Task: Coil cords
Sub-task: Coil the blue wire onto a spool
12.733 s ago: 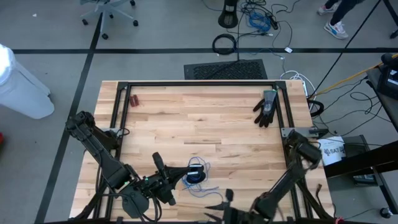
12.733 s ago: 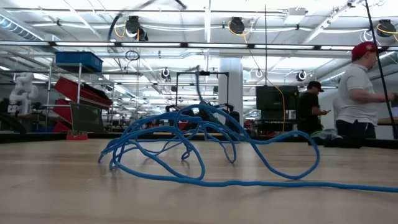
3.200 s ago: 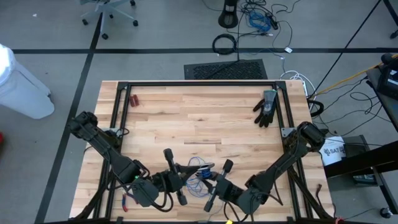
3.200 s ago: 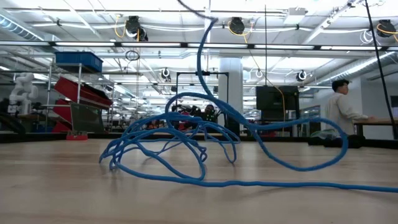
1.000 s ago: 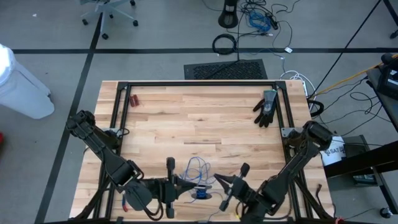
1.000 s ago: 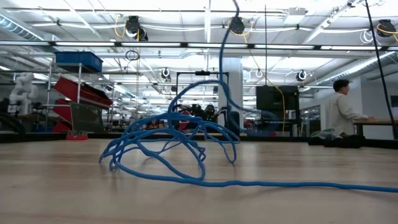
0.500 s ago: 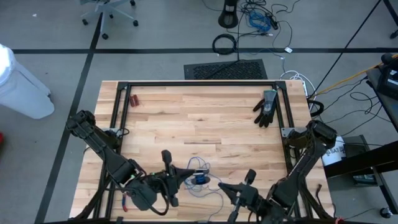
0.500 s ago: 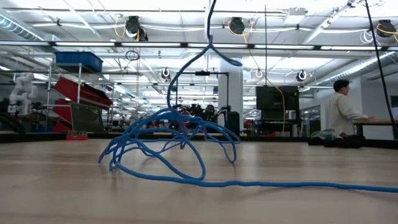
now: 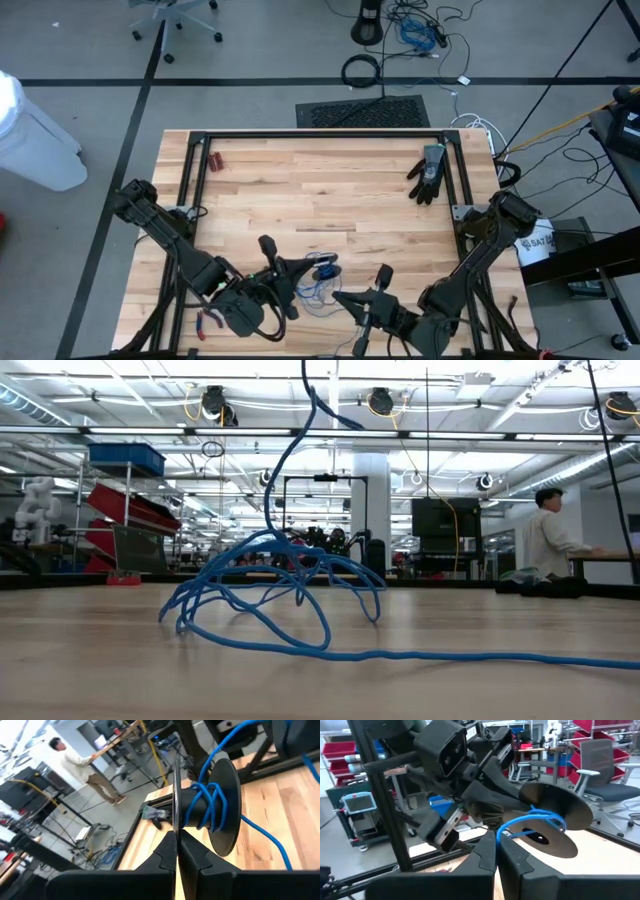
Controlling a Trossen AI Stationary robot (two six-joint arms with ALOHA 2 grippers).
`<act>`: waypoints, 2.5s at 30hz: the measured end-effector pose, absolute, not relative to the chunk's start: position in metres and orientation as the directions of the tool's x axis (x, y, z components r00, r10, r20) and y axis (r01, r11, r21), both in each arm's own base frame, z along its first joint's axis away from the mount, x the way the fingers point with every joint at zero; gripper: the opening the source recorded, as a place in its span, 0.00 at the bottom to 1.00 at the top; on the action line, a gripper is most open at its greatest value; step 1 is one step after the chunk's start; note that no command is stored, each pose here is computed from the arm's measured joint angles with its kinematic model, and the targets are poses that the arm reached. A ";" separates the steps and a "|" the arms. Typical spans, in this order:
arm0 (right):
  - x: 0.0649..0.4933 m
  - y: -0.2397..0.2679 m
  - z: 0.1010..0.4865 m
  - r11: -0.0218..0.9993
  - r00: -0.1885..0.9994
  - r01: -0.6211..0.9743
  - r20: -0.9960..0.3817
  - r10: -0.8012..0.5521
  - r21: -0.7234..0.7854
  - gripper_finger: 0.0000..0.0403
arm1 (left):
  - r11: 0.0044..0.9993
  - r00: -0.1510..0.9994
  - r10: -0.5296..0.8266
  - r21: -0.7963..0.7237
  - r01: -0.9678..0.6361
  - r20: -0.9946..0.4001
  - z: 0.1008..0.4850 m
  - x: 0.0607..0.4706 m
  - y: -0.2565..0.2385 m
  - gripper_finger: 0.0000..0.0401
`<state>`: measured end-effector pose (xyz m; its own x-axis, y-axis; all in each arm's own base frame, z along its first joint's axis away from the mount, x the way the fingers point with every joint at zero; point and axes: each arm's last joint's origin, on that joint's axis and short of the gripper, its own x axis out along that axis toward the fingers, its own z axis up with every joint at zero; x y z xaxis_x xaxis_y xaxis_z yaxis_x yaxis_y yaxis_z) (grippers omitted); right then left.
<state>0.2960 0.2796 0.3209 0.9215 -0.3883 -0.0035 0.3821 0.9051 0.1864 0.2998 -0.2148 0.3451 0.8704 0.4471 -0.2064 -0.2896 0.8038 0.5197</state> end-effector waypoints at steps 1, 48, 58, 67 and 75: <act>0.297 0.279 0.321 0.904 0.920 0.384 -0.003 -0.391 0.188 0.00 | 0.801 0.867 0.456 0.517 -0.302 -0.200 0.346 0.300 -0.214 0.02; 0.328 0.253 0.316 0.902 0.909 0.414 0.008 -0.418 0.123 0.00 | 0.834 0.876 0.446 0.438 -0.334 -0.181 0.344 0.321 -0.205 0.02; 0.332 0.247 0.315 0.900 0.903 0.428 0.000 -0.429 0.085 0.00 | 0.848 0.886 0.423 0.427 -0.314 -0.188 0.344 0.322 -0.206 0.02; 0.337 0.246 0.302 0.892 0.894 0.448 -0.035 -0.447 0.058 0.00 | 0.857 0.893 0.415 0.405 -0.319 -0.176 0.346 0.322 -0.207 0.02; 0.344 0.251 0.280 0.857 0.856 0.515 -0.048 -0.515 -0.015 0.00 | 0.871 0.905 0.394 0.379 -0.311 -0.162 0.349 0.319 -0.212 0.02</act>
